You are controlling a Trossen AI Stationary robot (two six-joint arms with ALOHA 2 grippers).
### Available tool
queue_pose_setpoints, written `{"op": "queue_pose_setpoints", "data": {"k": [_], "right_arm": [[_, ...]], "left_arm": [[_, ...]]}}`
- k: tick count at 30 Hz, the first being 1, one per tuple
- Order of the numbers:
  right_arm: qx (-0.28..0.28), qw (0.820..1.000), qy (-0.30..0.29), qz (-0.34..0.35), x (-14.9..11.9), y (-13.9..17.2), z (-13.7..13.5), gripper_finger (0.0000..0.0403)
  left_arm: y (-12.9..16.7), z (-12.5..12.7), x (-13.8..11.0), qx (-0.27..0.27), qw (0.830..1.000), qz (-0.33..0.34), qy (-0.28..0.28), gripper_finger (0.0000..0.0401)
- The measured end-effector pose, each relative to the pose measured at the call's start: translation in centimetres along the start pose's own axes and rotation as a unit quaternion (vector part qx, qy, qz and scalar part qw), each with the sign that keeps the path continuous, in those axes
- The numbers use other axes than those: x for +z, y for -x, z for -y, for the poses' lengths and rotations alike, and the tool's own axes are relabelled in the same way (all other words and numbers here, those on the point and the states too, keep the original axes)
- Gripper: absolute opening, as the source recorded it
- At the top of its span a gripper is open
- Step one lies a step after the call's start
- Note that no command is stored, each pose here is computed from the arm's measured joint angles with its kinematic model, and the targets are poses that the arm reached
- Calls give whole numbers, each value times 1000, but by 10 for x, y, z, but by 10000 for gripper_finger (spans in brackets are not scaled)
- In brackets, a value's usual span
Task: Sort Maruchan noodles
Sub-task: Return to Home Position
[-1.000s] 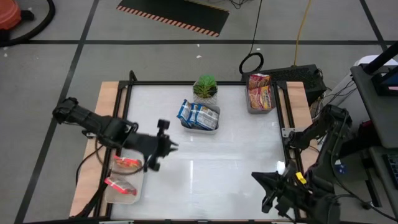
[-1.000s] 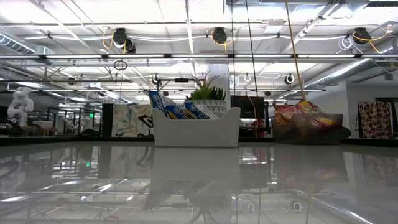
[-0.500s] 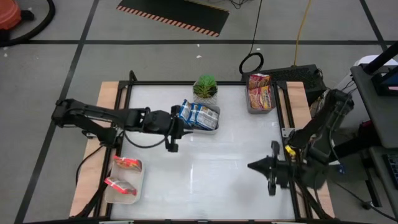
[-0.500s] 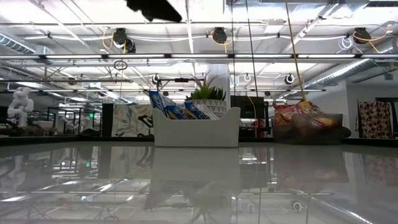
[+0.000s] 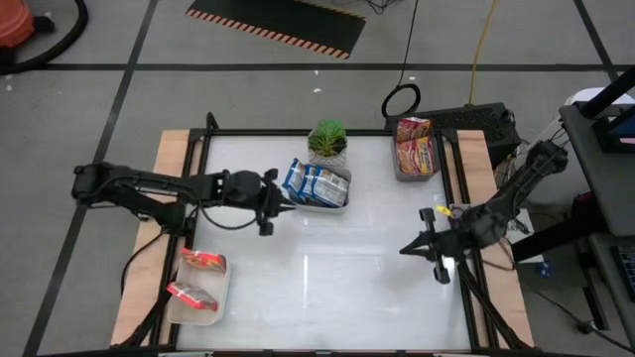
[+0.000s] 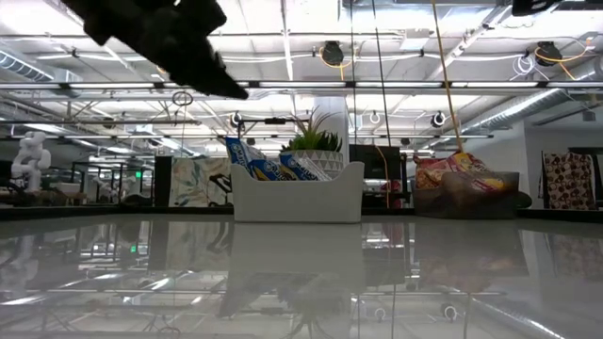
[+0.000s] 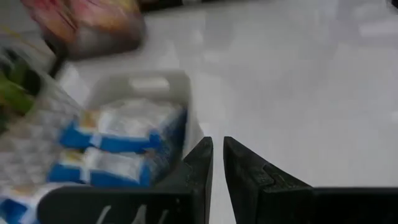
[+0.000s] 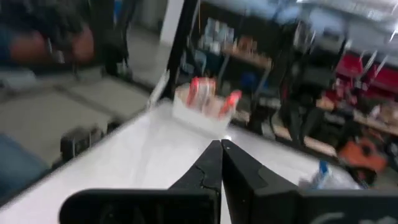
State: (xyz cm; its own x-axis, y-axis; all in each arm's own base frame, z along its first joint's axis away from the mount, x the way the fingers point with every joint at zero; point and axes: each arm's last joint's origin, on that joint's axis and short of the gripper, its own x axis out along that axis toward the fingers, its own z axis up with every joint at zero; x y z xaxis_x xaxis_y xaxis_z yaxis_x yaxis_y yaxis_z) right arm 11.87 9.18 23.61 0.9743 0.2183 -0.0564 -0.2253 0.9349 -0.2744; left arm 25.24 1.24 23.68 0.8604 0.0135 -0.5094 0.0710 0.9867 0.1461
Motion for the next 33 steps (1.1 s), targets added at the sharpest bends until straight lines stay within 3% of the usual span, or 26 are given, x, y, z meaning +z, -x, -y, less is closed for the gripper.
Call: {"op": "queue_pose_setpoints", "data": {"k": [5, 11, 18, 26, 30, 33], "right_arm": [[4, 998, -6, 63, -27, -3, 9, 0], [21, 998, -62, 22, -59, -9, 22, 0], [73, 993, -91, 11, -67, -16, 31, 0], [46, 996, -72, -24, -77, -22, 38, 0], [2, 997, -63, -32, -79, -22, 45, 0], [8, 998, -61, -30, -79, -22, 47, 0]], "left_arm": [[7, -11, -16, 4, 997, 74, 10, 44], [15, -19, -38, 14, 995, 99, 22, 44], [21, -26, -54, -14, 991, 132, 34, 44], [20, -25, -78, -33, 988, 135, 64, 44], [22, -23, -90, -33, 989, 123, 74, 44], [26, -23, -99, -23, 989, 118, 81, 44]]}}
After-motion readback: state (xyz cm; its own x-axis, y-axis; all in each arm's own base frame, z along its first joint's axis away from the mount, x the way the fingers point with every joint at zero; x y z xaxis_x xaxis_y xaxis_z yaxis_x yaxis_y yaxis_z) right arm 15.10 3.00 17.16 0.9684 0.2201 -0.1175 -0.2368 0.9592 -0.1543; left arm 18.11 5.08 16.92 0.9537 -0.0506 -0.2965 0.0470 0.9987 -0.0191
